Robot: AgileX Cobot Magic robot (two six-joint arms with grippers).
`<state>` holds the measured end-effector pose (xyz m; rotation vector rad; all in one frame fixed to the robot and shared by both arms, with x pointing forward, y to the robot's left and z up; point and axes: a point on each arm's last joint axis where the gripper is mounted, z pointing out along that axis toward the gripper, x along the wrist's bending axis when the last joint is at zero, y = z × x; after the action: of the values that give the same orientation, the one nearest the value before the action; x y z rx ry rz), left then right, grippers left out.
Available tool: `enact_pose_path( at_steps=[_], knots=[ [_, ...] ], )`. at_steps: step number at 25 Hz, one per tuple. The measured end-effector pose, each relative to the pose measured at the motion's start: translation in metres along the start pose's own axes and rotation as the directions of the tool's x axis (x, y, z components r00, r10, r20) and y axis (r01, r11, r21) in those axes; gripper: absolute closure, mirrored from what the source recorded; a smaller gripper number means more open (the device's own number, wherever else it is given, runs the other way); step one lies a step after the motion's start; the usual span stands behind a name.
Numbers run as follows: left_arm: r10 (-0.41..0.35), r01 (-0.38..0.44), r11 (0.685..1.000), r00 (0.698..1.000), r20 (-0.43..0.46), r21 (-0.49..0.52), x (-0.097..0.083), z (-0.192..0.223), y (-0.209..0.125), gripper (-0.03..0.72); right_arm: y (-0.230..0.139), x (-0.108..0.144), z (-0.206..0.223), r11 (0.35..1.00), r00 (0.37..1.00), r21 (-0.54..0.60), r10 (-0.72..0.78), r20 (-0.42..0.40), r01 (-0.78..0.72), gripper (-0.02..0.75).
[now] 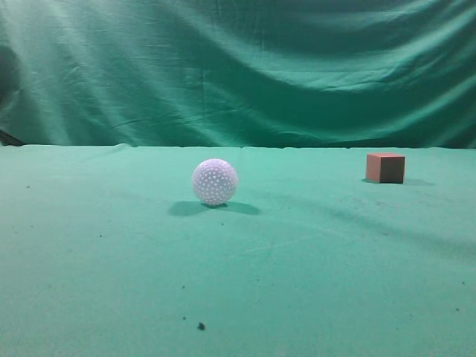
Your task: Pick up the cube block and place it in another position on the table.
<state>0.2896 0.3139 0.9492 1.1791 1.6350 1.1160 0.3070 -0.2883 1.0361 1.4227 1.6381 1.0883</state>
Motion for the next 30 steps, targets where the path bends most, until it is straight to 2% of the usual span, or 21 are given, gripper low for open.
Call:
enact_pose_path(
  at_steps=[6,9,12,16,30],
  knots=[
    [0.000,0.000,1.000,1.000,0.000,0.000,0.000,0.000,0.000,0.453,-0.062,-0.007,0.004,0.994,0.995,-0.105,0.047,0.091,-0.037,0.738],
    [0.000,0.000,1.000,1.000,0.000,0.000,0.000,0.000,0.000,0.453,-0.081,-0.009,0.013,0.995,0.989,-0.077,0.072,0.127,-0.062,0.738],
    [0.000,0.000,1.000,1.000,0.000,0.000,0.000,0.000,0.000,0.453,-0.094,-0.010,0.020,0.995,0.988,-0.055,0.086,0.129,-0.079,0.738],
    [0.000,0.000,1.000,1.000,0.000,0.000,0.000,0.000,0.000,0.453,-0.090,-0.009,0.020,0.991,0.989,-0.103,0.097,0.116,-0.085,0.738],
    [0.000,0.000,1.000,1.000,0.000,0.000,0.000,0.000,0.000,0.453,-0.090,-0.009,0.020,0.990,0.989,-0.109,0.097,0.115,-0.084,0.738]
  ],
)
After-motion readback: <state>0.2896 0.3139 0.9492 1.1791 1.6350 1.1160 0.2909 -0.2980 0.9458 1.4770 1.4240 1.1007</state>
